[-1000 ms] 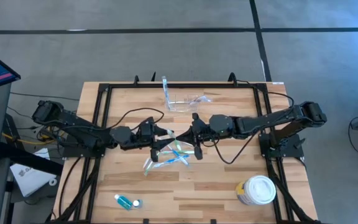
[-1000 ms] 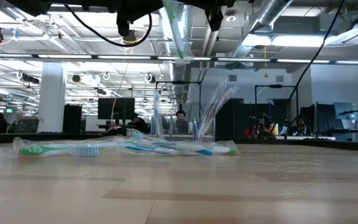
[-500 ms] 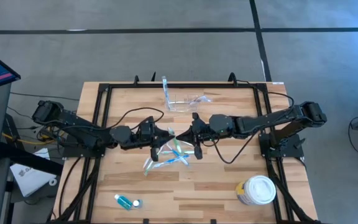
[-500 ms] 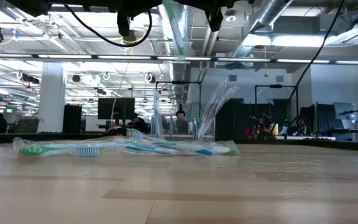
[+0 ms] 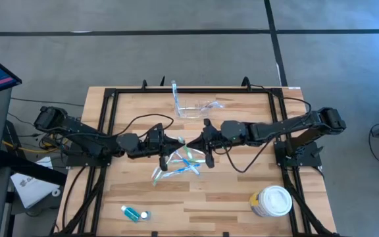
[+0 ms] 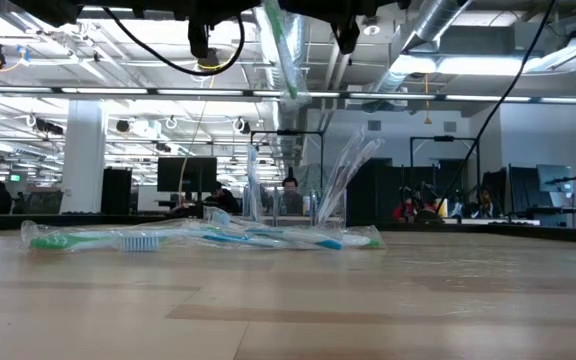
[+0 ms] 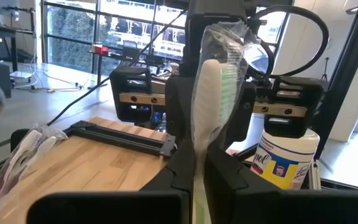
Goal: Pick & Place toothbrushing station
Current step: Put the green toothbrush into the transparent organizer
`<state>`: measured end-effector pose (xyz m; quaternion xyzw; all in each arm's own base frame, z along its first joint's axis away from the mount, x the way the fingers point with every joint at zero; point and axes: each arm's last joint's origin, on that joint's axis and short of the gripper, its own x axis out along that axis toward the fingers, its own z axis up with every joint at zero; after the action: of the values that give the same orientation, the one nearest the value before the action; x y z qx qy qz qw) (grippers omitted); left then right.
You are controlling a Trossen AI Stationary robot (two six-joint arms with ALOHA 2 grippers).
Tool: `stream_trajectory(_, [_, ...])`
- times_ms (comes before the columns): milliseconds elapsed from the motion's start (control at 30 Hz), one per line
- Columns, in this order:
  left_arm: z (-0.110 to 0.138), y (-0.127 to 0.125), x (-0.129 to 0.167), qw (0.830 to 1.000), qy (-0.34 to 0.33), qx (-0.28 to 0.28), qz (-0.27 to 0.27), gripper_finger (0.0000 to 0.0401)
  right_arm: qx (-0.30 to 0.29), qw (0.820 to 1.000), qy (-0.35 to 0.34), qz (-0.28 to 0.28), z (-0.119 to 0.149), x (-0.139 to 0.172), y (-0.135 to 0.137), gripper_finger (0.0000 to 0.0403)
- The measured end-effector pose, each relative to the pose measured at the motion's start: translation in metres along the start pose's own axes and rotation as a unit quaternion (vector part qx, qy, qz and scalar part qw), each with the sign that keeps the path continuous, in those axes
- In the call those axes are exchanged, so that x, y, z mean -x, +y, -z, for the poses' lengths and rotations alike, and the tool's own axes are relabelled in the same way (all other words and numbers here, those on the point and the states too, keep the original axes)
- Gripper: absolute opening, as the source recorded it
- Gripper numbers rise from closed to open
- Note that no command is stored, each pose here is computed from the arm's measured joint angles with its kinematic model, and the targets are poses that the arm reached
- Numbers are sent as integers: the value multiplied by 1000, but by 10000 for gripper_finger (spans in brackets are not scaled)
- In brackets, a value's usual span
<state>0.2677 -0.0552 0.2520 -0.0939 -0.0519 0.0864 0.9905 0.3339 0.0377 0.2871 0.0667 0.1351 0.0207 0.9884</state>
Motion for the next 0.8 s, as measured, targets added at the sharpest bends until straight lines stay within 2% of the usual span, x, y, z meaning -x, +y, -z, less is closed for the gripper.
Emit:
stream_trajectory(367, [-7, 4, 8, 999, 20, -14, -34, 7, -2, 999, 39, 20, 6, 0, -11, 89])
stream_trajectory(533, [-8, 10, 14, 995, 42, -31, -80, 7, -2, 999, 40, 20, 7, 0, -11, 96])
stream_trajectory(800, [-11, 31, 9, 988, 40, -38, -144, 7, -9, 999, 39, 18, 7, 0, -9, 96])
